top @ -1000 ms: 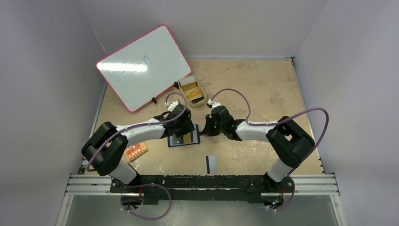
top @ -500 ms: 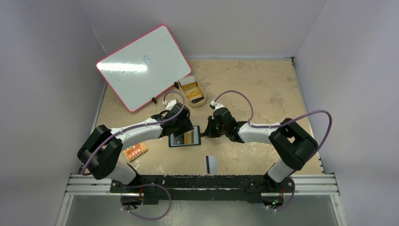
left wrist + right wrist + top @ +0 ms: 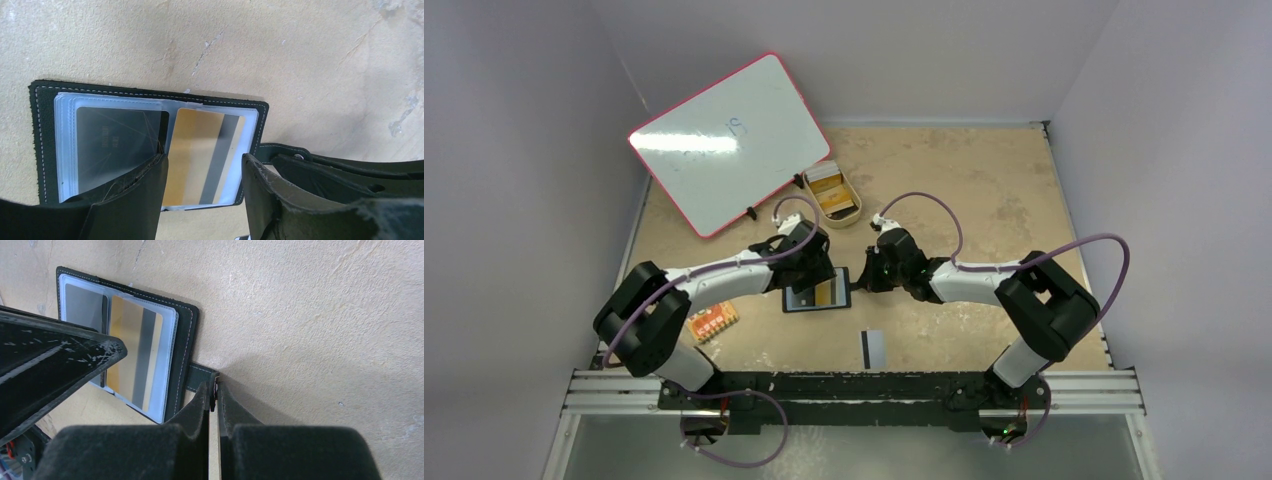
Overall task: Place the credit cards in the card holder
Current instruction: Insert the credit card into the card holder.
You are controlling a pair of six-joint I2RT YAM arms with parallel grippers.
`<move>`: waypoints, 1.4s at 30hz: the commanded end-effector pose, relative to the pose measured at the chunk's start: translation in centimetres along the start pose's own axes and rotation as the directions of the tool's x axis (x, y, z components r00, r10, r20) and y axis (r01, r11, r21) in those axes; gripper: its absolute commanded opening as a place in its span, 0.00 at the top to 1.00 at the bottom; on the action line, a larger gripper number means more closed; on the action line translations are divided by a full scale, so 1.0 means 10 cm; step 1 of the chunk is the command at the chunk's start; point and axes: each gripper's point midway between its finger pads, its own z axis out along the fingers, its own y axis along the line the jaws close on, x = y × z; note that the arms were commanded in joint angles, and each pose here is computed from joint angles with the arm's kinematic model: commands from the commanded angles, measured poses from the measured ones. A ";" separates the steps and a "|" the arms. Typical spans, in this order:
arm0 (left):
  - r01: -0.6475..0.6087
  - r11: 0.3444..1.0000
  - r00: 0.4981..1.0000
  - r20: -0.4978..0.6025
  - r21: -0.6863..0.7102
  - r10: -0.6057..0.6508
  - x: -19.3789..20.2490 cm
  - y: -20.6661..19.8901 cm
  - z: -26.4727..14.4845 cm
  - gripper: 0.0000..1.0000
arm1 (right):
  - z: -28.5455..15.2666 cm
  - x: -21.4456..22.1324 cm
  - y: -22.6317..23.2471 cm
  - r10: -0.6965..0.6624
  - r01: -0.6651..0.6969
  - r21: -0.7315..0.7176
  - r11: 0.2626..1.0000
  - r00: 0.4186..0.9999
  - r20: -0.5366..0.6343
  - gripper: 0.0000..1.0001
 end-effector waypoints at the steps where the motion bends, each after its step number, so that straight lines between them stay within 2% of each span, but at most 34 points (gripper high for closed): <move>1: -0.013 0.999 1.000 0.003 0.037 0.013 -0.03 -0.12 0.05 0.45 | -0.06 -0.08 0.04 0.003 -0.003 -0.011 1.000 1.000 0.027 1.00; 6: -0.014 0.999 1.000 -0.011 0.036 0.015 0.01 -0.11 0.10 0.45 | -0.07 -0.08 0.04 0.004 -0.003 -0.010 1.000 1.000 0.029 1.00; 18: 0.058 0.981 0.997 -0.051 0.186 -0.050 0.08 -0.48 0.01 0.45 | -0.06 -0.07 0.02 0.010 -0.010 -0.005 1.000 0.999 0.032 1.00; 23: 0.017 0.992 1.000 -0.009 0.123 -0.016 -0.03 -0.35 -0.10 0.44 | -0.09 -0.07 -0.02 0.016 -0.017 0.014 1.000 0.999 0.039 1.00; 32: -0.063 0.997 0.993 0.098 -0.051 0.067 -0.33 0.09 -0.33 0.37 | -0.10 -0.05 -0.05 0.021 -0.022 0.022 1.000 0.999 0.042 1.00; 37: -0.069 0.993 0.994 0.082 -0.097 0.077 -0.33 0.32 -0.30 0.36 | -0.10 -0.05 -0.04 0.020 -0.021 0.019 1.000 0.999 0.042 1.00; 42: -0.094 0.991 0.994 0.043 -0.096 0.098 -0.28 0.38 -0.20 0.35 | -0.09 -0.06 -0.03 0.019 -0.020 0.016 1.000 0.999 0.040 1.00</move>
